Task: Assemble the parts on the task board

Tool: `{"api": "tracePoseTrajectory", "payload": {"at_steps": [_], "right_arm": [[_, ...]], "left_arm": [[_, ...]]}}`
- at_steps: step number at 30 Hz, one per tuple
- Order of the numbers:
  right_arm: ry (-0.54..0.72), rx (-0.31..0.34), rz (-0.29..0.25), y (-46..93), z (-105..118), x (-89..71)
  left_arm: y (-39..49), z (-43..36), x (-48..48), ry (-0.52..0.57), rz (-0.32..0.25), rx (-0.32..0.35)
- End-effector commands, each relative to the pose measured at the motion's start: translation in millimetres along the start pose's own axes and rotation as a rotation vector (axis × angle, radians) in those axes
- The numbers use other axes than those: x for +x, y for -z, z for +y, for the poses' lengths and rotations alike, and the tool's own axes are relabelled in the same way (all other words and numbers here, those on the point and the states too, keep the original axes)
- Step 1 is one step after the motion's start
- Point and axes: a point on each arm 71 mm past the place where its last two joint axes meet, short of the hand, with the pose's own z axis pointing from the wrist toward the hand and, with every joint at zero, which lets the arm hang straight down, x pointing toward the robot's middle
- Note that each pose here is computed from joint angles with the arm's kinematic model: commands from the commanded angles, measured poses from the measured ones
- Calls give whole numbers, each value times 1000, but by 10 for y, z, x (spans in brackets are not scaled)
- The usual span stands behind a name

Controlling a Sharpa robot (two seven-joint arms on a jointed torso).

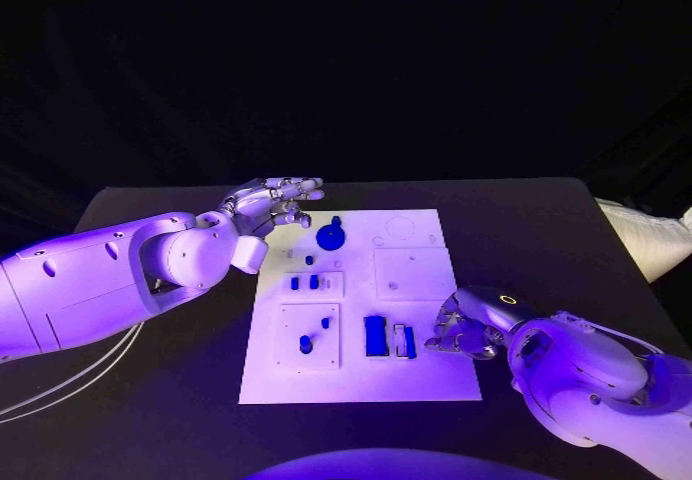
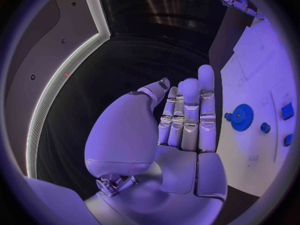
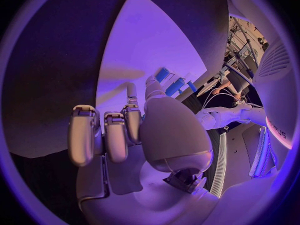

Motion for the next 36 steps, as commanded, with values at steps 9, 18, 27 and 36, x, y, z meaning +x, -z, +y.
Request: {"api": "tracePoseTrajectory", "payload": {"at_steps": [9, 18, 27, 36], "right_arm": [[-64, -3, -7, 17, 88, 32], [-47, -11, 8, -29, 131, 59], [-43, -21, -1, -74, 183, 68], [-30, -27, 10, -122, 217, 92]], "left_arm": [[-4, -4, 27, 4, 23, 4], [-4, -2, 35, 4, 25, 2], [-2, -2, 35, 4, 25, 2], [-1, -2, 39, 4, 26, 1]]}}
